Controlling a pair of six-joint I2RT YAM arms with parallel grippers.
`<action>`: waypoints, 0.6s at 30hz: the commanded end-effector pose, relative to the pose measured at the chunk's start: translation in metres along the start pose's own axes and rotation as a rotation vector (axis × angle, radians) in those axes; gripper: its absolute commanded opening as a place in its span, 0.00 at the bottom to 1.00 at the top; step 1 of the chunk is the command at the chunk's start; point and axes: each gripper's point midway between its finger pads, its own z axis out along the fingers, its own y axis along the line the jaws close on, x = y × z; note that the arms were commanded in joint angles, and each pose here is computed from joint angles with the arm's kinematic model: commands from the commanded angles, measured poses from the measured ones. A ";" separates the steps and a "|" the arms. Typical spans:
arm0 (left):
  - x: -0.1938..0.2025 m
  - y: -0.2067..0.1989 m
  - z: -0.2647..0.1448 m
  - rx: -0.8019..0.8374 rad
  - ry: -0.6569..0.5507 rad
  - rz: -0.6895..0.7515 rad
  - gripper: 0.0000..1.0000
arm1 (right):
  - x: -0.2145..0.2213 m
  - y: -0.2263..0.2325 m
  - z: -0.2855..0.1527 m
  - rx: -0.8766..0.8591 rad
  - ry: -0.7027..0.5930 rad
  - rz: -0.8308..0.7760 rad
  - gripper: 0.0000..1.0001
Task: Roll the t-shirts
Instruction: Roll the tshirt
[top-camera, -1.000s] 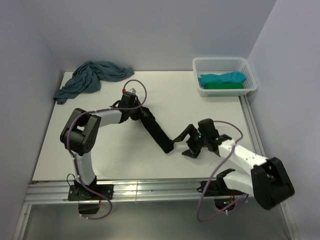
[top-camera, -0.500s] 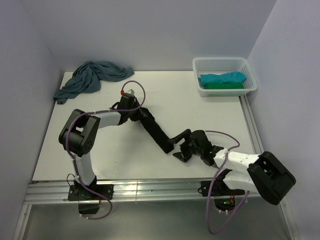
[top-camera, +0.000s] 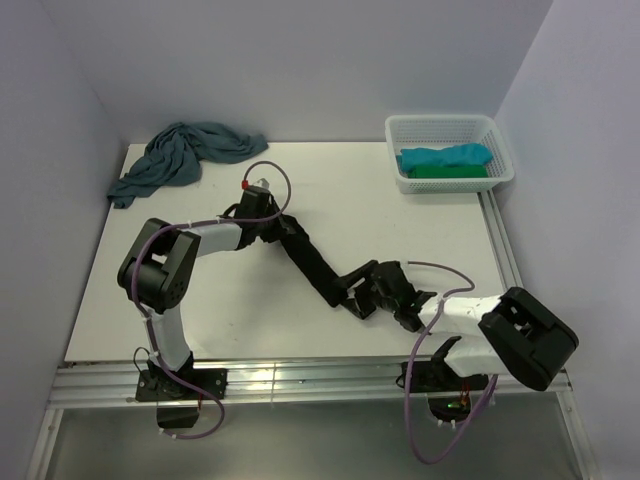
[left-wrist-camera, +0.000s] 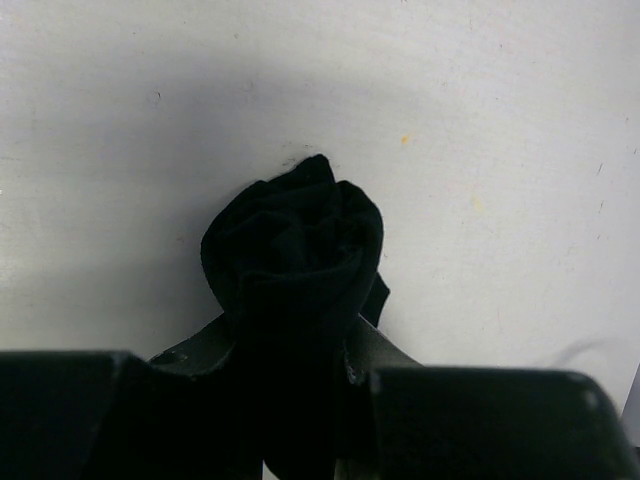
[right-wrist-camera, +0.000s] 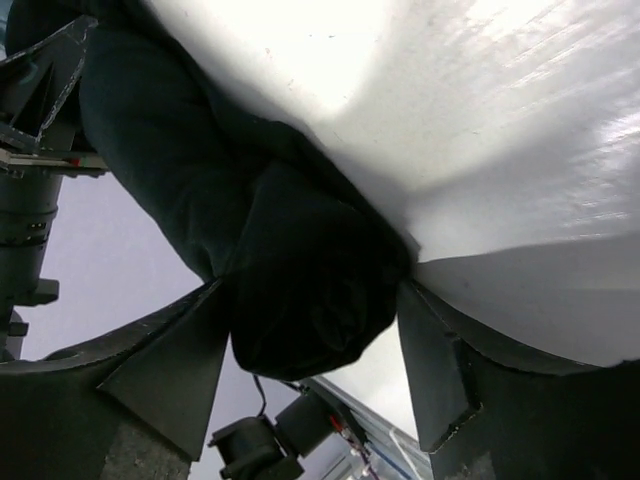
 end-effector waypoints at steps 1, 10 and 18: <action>0.029 0.042 -0.004 -0.161 0.093 0.021 0.00 | -0.016 -0.013 0.009 0.034 -0.101 -0.033 0.72; 0.028 0.036 -0.006 -0.157 0.118 0.016 0.00 | -0.012 0.000 0.024 0.040 -0.097 -0.096 0.43; 0.030 0.025 -0.014 -0.097 0.133 0.003 0.09 | -0.055 -0.004 -0.008 0.182 -0.075 -0.256 0.00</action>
